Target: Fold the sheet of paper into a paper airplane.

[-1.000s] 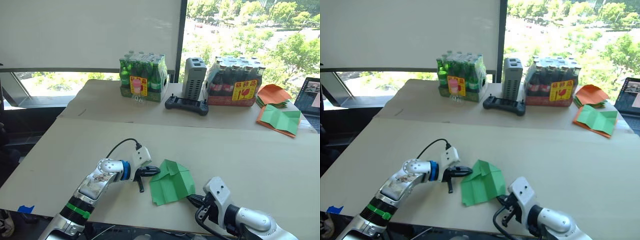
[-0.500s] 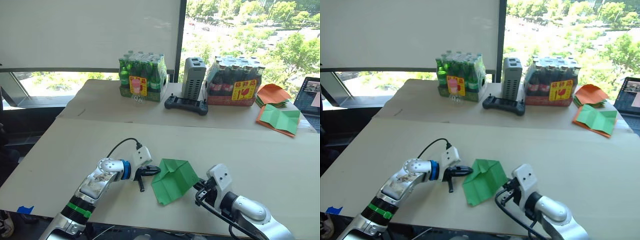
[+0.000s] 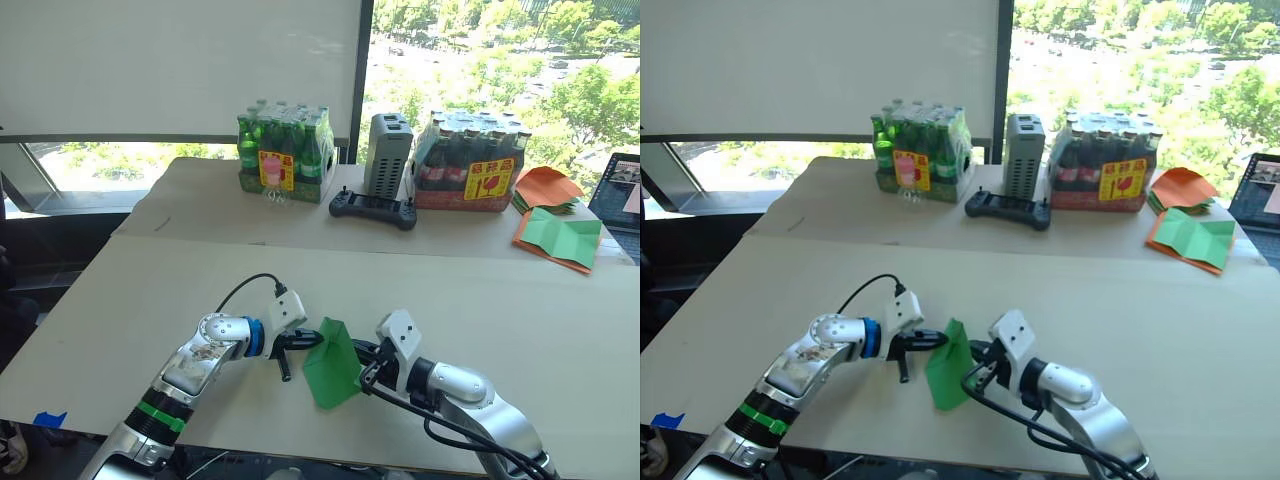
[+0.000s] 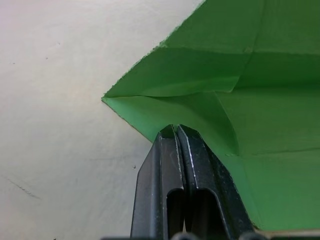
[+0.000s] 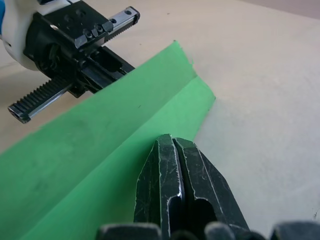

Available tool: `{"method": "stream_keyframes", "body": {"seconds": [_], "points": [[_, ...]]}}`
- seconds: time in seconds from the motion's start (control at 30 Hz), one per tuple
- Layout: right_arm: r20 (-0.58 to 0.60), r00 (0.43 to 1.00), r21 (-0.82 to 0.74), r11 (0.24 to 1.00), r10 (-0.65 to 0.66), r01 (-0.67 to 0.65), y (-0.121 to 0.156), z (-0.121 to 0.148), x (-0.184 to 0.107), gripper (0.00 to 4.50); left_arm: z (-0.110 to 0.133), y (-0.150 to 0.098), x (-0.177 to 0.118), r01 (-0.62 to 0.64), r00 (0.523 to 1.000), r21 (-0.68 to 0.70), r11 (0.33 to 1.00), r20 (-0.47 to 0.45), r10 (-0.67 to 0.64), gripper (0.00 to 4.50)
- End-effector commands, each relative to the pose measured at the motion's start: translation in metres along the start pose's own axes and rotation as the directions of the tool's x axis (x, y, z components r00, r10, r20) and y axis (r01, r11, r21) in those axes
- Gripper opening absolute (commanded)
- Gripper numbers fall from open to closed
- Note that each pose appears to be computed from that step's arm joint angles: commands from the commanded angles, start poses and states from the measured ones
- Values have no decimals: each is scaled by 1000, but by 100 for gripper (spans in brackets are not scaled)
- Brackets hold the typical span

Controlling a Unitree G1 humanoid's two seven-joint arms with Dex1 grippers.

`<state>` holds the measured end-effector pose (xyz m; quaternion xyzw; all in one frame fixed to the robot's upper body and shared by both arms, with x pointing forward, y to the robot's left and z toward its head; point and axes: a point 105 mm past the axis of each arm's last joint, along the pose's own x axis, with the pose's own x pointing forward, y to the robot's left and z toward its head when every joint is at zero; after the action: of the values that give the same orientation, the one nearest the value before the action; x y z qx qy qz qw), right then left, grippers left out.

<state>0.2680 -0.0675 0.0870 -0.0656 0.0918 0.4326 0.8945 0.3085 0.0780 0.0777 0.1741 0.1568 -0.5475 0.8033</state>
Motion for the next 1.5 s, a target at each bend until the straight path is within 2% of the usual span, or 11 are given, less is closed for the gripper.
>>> {"method": "stream_keyframes", "body": {"seconds": [0.03, 0.17, 0.23, 0.53, 0.8, 1.0, 1.1, 1.3, 1.5], "points": [[43, 999, -37, 999, 27, -26, 3, 10, 4, 0, 3, 0, 3, 14, 1000, 3, 1000, -4, -14, 9], [28, 999, -50, 998, 27, -25, 1, 7, 4, 0, 25, -2, 6, 53, 996, -7, 999, 74, -52, 9], [25, 999, -52, 998, 25, -23, 0, 6, 5, 0, 29, -4, 8, 68, 994, -15, 998, 85, -67, 9], [34, 999, -63, 998, 17, -15, -2, 9, 8, 0, 11, -8, 17, 89, 996, -28, 996, 28, -88, 9], [29, 999, -59, 998, 17, -15, 0, 8, 9, 0, 10, 7, -5, 4, 1000, 6, 1000, -1, -4, 9], [27, 999, -58, 998, 19, -17, 0, 7, 10, 0, 19, 9, -17, -31, 999, 14, 999, 17, 30, 9], [25, 999, -59, 998, 20, -18, -1, 7, 10, 0, 12, 9, -21, -48, 999, -1, 999, -2, 48, 9], [27, 999, -72, 997, 26, -24, -1, 11, 10, 0, -3, 1, -10, -22, 999, -13, 1000, -39, 21, 9], [35, 999, -82, 996, 26, -23, -2, 17, 10, 0, -3, -7, 5, 25, 999, -12, 1000, -39, -25, 9]]}}
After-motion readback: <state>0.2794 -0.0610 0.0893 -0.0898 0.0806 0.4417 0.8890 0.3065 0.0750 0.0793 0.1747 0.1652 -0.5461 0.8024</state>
